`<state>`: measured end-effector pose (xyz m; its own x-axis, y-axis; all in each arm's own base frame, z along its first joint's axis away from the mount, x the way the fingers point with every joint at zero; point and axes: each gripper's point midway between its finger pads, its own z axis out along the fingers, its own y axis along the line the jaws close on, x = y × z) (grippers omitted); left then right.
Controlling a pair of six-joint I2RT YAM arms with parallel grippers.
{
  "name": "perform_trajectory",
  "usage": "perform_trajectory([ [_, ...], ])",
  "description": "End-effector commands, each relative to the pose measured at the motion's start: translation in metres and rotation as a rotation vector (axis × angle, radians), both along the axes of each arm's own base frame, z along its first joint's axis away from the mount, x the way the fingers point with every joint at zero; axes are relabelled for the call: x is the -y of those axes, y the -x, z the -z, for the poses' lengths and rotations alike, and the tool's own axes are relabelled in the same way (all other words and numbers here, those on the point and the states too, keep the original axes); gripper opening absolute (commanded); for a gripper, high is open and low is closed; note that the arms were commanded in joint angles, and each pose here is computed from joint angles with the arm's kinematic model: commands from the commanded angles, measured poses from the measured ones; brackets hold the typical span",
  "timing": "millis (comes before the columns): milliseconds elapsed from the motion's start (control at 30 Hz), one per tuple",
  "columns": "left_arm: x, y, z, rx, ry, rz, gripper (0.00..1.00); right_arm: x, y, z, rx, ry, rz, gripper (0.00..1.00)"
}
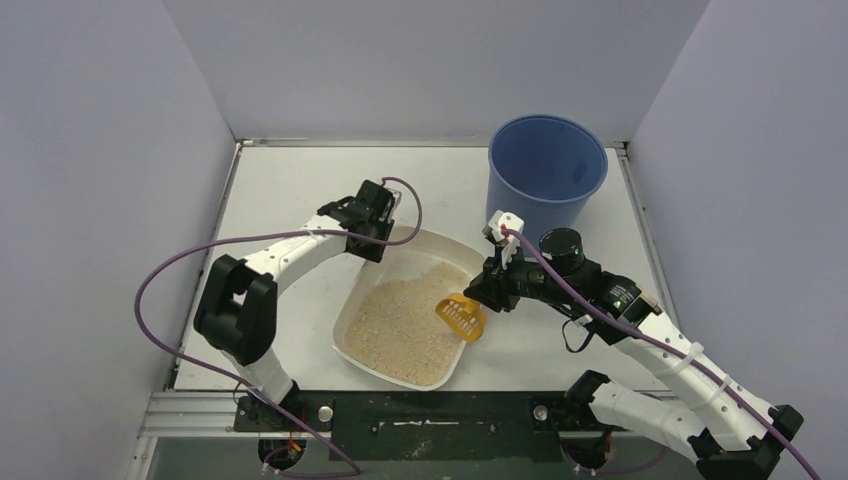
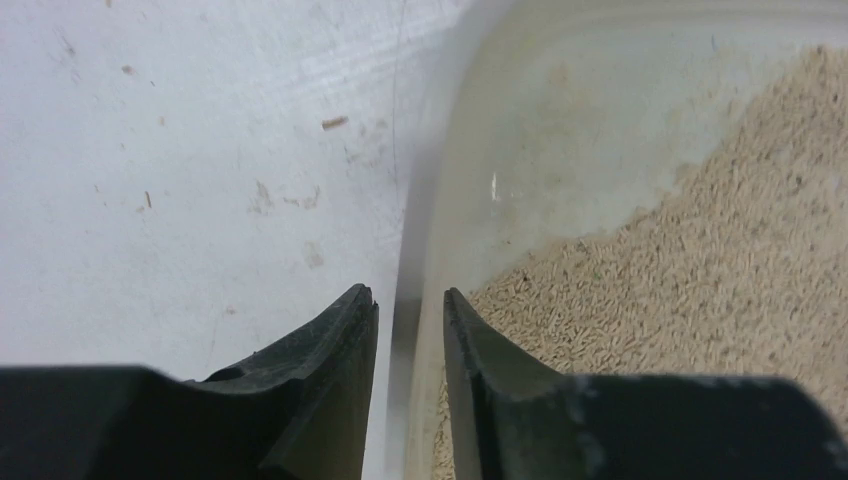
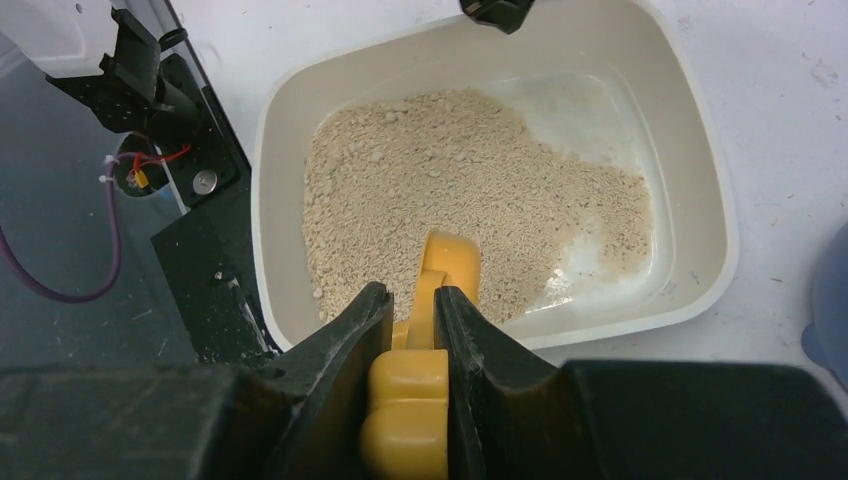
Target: Clean the litter box
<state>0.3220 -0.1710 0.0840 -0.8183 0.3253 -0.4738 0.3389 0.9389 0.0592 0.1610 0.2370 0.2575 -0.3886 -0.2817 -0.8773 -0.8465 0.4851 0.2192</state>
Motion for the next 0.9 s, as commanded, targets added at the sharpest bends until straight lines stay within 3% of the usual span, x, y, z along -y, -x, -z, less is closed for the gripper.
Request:
perform_trajectory([
  [0, 0.004, -0.033, -0.029, 0.105, -0.074, -0.047, 0.37, -0.002, -0.007, -0.020, 0.070, -0.042, 0.003, 0.01],
  [133, -0.001, -0.019, -0.037, 0.113, -0.084, -0.123, 0.59, 0.000, -0.008, -0.019, 0.076, -0.040, 0.009, 0.01],
  [200, -0.010, -0.005, -0.040, 0.094, -0.077, -0.187, 0.66, 0.001, -0.009, -0.019, 0.082, -0.038, 0.012, 0.01],
  [633, -0.052, 0.101, -0.044, 0.033, 0.251, -0.686, 0.66, 0.004, -0.008, -0.018, 0.108, -0.049, -0.001, 0.02],
  [867, -0.070, 0.147, -0.009, -0.112, 0.200, -0.841, 0.67, 0.006, -0.006, -0.024, 0.124, -0.064, -0.003, 0.02],
])
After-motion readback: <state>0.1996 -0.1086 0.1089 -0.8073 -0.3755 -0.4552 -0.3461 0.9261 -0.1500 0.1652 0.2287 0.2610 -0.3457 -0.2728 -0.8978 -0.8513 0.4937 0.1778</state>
